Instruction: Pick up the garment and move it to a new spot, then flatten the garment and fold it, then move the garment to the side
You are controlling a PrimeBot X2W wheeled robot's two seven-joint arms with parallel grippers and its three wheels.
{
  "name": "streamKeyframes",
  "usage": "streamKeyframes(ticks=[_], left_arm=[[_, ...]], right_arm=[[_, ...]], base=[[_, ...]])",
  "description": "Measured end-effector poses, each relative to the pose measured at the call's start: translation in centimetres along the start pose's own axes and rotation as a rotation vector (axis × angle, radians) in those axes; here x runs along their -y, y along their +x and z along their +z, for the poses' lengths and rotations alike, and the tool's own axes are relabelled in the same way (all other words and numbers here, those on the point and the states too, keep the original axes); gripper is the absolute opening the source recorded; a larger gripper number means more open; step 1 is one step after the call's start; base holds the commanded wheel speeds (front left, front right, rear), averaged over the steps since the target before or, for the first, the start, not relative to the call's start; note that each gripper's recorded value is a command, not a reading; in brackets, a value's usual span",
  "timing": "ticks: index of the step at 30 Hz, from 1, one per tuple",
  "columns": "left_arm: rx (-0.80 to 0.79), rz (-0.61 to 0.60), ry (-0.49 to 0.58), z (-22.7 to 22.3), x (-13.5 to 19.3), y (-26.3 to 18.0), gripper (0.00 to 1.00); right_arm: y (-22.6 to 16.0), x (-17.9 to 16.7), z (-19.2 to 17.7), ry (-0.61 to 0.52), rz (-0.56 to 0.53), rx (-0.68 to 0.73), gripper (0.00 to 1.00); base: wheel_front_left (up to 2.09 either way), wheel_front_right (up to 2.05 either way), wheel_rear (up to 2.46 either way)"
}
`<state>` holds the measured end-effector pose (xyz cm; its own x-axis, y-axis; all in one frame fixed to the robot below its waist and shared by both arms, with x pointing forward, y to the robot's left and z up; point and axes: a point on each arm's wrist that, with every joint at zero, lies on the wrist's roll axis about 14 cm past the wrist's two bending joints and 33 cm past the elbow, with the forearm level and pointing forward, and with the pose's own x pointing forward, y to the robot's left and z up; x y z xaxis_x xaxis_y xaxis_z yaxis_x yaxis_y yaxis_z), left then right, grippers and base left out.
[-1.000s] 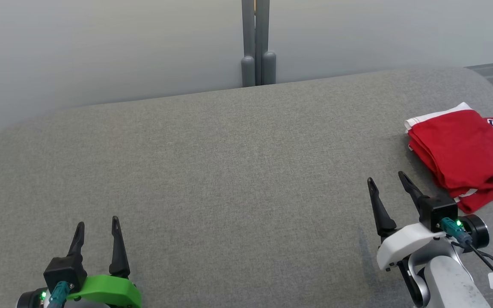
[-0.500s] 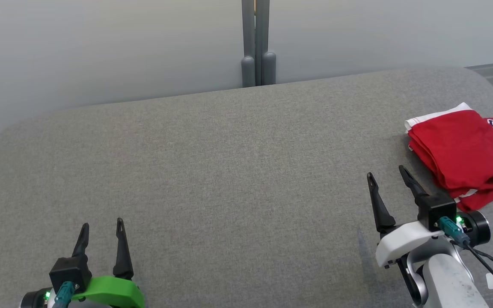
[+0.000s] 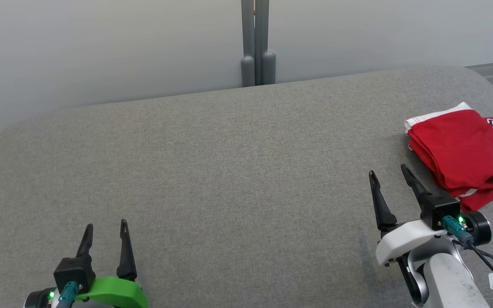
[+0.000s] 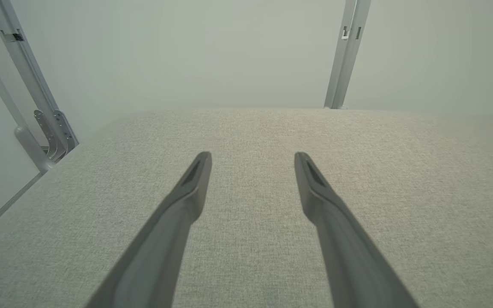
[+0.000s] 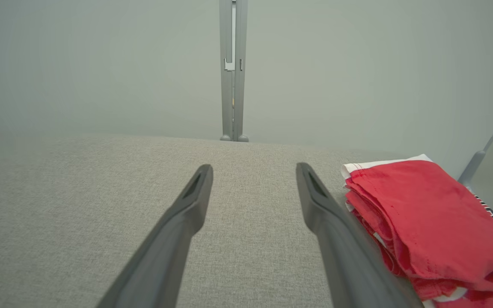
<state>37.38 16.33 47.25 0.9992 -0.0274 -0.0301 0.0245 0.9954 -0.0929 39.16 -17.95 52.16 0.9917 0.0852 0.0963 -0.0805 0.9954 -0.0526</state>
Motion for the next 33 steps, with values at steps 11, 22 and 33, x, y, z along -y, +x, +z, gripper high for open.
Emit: streamKeyframes(ticks=[11, 22, 33], left_arm=[[-0.012, -0.022, -0.008, -0.4, 0.6, -0.1, 1.00], [-0.040, -0.012, -0.010, -1.3, 0.5, -0.5, 1.00], [-0.042, -0.006, -0.011, -1.4, 0.2, -0.6, 1.00]], right_arm=[[0.2, -0.1, 0.5, 0.021, 0.001, 0.019, 1.00], [-0.2, -0.5, -0.7, 0.030, 0.007, -0.019, 1.00], [-0.1, -0.9, -0.8, 0.030, 0.017, -0.020, 1.00]], base=[[0.00, 0.00, 0.00], [0.00, 0.00, 0.00], [0.00, 0.00, 0.00]])
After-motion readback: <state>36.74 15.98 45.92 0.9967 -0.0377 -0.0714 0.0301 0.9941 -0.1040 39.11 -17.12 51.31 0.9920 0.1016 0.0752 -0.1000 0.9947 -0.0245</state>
